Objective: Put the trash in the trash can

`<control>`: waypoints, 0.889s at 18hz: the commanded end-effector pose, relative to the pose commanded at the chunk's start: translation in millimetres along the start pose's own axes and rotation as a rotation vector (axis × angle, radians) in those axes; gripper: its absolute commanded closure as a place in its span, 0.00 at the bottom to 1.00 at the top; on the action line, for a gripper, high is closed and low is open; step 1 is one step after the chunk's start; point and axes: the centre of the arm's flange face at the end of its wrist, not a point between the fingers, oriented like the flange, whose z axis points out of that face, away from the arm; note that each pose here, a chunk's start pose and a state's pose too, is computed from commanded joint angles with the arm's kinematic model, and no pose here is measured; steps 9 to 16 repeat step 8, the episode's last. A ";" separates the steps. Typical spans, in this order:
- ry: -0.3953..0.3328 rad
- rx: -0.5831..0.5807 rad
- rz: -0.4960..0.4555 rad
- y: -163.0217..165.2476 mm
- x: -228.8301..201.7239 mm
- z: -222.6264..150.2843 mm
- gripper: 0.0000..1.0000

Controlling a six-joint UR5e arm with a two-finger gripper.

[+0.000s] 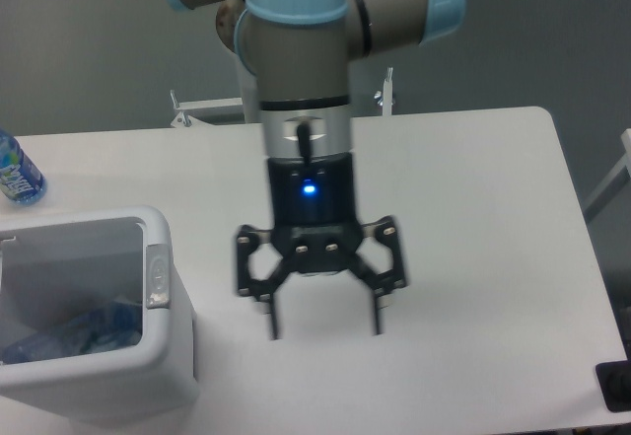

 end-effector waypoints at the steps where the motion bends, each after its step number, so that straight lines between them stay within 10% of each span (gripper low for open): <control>1: 0.006 -0.042 0.066 6.1 1.5 -0.6 0.00; 7: 0.059 -0.221 0.293 46.7 -19.7 -11.6 0.00; 16: 0.056 -0.221 0.294 48.7 -23.0 -14.5 0.00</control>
